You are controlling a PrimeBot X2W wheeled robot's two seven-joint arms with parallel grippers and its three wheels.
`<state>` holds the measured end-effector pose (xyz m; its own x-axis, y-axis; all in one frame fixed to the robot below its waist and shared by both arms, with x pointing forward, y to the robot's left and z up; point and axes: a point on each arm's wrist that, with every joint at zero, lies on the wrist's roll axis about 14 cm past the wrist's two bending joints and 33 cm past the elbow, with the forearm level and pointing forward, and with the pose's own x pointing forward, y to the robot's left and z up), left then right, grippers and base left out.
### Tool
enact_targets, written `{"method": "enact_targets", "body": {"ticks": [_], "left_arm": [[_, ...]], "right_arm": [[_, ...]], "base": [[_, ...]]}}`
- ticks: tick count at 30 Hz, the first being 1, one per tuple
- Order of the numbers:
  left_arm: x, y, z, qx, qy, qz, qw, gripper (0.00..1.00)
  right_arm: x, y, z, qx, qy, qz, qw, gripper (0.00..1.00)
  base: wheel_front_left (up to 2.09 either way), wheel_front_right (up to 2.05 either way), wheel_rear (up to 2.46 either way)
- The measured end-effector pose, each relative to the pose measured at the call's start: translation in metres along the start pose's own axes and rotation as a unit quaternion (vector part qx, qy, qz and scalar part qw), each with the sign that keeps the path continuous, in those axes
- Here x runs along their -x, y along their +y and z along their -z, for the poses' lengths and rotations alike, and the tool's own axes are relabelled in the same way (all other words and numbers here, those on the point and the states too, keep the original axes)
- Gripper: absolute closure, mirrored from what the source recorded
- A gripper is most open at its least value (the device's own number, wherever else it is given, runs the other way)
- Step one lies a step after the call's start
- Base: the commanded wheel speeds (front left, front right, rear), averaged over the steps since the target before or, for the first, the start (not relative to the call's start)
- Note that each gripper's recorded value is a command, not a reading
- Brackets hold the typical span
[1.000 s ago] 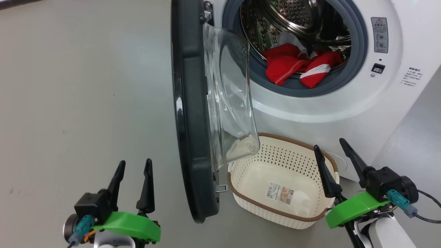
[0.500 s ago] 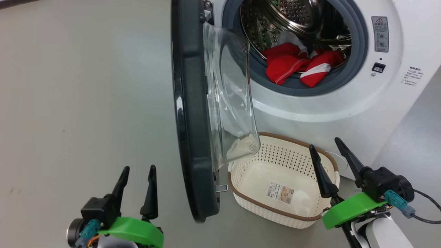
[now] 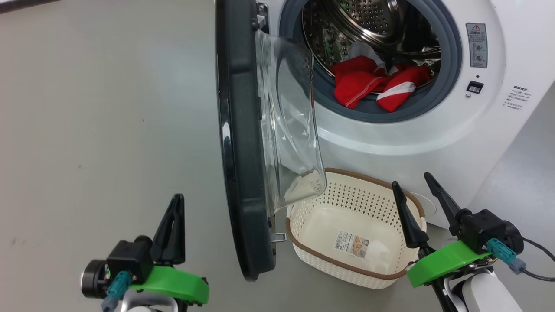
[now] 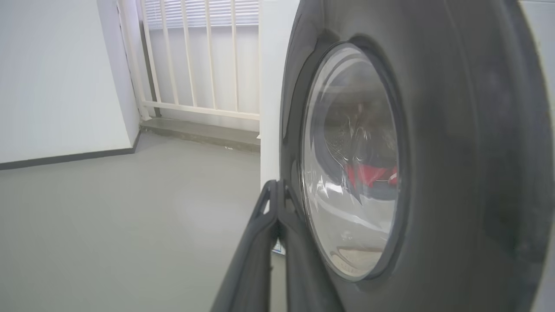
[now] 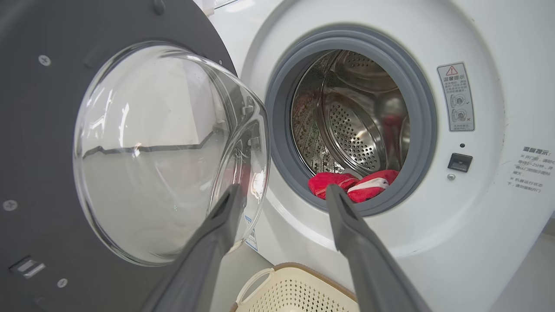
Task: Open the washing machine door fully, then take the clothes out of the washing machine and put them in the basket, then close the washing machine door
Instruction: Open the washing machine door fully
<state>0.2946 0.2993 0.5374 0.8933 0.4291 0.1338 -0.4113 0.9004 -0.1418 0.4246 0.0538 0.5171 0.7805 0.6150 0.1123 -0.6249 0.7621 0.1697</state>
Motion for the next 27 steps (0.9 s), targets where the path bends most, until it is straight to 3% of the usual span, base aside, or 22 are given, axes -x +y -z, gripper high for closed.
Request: {"method": "enact_targets", "body": {"ticks": [8,16,27], "left_arm": [[-0.017,-0.014,-0.057,-0.05,-0.087,0.025,0.995,1.0],[-0.022,-0.043,-0.12,-0.081,-0.176,0.062,0.979,1.0],[-0.011,-0.112,-0.134,-0.06,-0.178,0.164,0.968,1.0]], "right_arm": [[0.001,-0.005,0.002,-0.005,0.002,0.008,1.0,0.0],[0.003,-0.011,0.004,-0.005,0.005,0.017,1.0,0.0],[0.006,-0.019,0.012,-0.01,0.014,0.026,1.0,0.0]], "base": [[0.0,0.0,0.0],[0.0,0.0,0.0],[0.0,0.0,0.0]]}}
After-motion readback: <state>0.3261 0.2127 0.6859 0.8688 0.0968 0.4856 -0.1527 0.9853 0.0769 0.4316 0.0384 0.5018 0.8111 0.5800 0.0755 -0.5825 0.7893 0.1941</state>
